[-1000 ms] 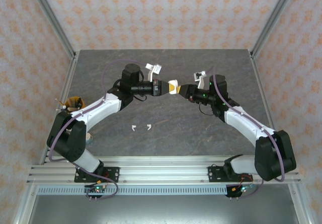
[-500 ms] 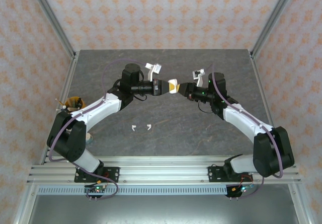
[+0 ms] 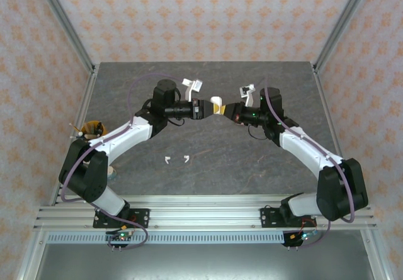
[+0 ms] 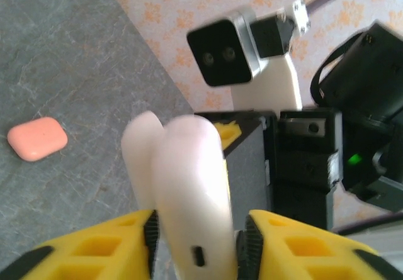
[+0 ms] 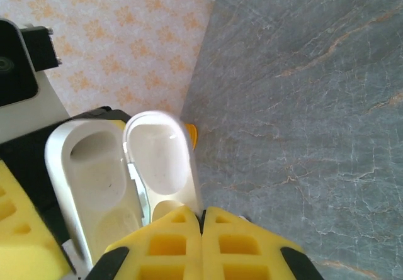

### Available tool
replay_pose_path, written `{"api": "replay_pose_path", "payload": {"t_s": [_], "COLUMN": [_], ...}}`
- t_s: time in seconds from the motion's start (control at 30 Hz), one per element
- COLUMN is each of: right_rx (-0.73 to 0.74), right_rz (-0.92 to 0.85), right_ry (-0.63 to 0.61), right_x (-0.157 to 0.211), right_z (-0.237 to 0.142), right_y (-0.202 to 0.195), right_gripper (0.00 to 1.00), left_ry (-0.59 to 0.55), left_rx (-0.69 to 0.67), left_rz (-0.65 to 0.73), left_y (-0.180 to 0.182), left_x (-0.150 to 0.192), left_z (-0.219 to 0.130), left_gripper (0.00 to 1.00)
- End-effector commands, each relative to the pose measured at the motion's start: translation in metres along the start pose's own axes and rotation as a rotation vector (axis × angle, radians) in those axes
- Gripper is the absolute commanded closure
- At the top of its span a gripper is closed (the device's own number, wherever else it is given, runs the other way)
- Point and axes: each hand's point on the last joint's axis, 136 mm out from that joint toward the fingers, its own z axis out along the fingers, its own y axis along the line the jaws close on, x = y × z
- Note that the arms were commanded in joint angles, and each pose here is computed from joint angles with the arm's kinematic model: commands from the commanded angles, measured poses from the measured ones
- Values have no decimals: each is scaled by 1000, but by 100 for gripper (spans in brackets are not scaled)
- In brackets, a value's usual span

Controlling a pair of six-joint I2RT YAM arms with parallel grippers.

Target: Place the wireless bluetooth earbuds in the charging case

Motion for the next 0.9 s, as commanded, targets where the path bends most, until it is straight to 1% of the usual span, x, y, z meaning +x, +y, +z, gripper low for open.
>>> {"api": "replay_pose_path", "payload": {"t_s": [0.0,0.07,0.23,0.33,0.4,0.5,0.57,0.8,0.87], "right_rx": [25,73,191,238,248,241,240,209,201], "right_rz": [-83,-105,-185,-235,-271,-317,-338,-359,-367], "right_ry": [-5,22,107,167,211,269,291,375,398], "right_x": [-10,-8,1,7,10,16,18,33,37], "right_z": [-4,-6,-13,-15,-17,-18,-18,-12,-9], "right_y": [11,5,-9,-16,-17,-15,-15,-16,-14], "right_gripper": [100,100,100,100,100,100,100,100,100], "left_ry": [-7,-5,34,106,190,300,352,480,518], "left_rx": [8,-10,-69,-103,-111,-102,-95,-26,12], "left_rz": [44,53,118,153,166,155,134,86,62], "left_y": [-11,-10,-10,-9,-8,-5,-1,7,7], "left_x": [-8,-10,-15,-11,-3,11,18,34,39], "left_z": [0,-5,-25,-36,-40,-43,-43,-42,-41], "left_gripper": [47,40,27,23,20,19,18,18,19]}}
